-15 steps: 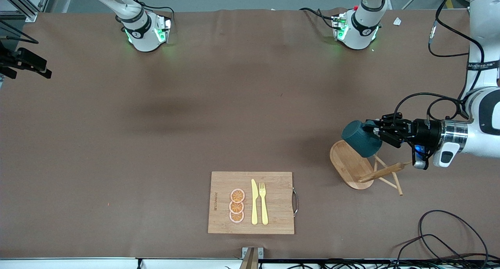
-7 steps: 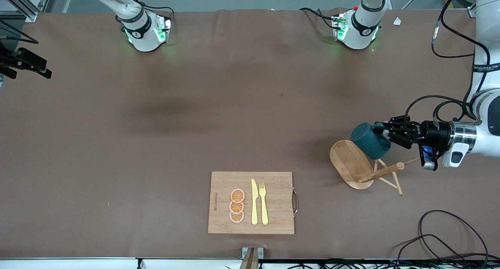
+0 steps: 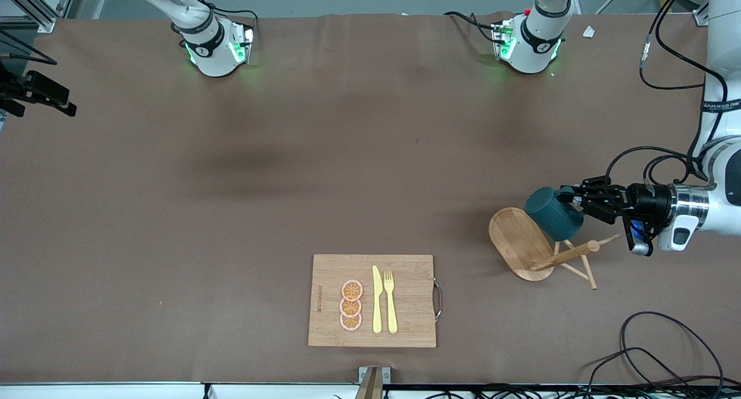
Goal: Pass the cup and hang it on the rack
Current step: 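Hang the mug handle on a rack peg and open the left gripper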
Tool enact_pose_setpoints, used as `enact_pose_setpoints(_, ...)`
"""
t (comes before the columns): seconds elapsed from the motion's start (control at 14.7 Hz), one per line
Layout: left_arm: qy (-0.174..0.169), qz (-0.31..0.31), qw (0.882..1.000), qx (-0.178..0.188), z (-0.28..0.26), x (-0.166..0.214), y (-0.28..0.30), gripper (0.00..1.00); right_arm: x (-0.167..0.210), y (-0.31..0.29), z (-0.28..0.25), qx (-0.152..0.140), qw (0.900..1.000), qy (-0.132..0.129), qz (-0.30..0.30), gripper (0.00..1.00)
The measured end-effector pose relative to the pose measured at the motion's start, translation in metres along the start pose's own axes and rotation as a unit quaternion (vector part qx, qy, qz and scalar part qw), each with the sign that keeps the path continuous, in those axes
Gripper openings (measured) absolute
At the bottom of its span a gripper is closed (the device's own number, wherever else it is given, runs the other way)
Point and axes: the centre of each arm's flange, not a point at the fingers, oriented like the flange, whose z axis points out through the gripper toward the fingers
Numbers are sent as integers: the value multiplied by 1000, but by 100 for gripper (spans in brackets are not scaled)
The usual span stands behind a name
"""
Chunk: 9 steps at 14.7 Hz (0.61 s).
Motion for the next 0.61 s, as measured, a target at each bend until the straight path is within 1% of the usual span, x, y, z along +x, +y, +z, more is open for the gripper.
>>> enact_pose_setpoints(0.41, 0, 9, 1000, -10, -12, 12, -9, 21, 0, 0, 0, 0, 1000, 0, 0, 100)
enact_pose_setpoints(0.48, -1, 10, 1000, -9, -12, 11, -9, 26, 0, 0, 0, 0, 1000, 0, 0, 100)
enact_pose_setpoints(0.61, -2, 12, 1000, -9, -12, 10, -7, 44, 0, 0, 0, 0, 1000, 0, 0, 100)
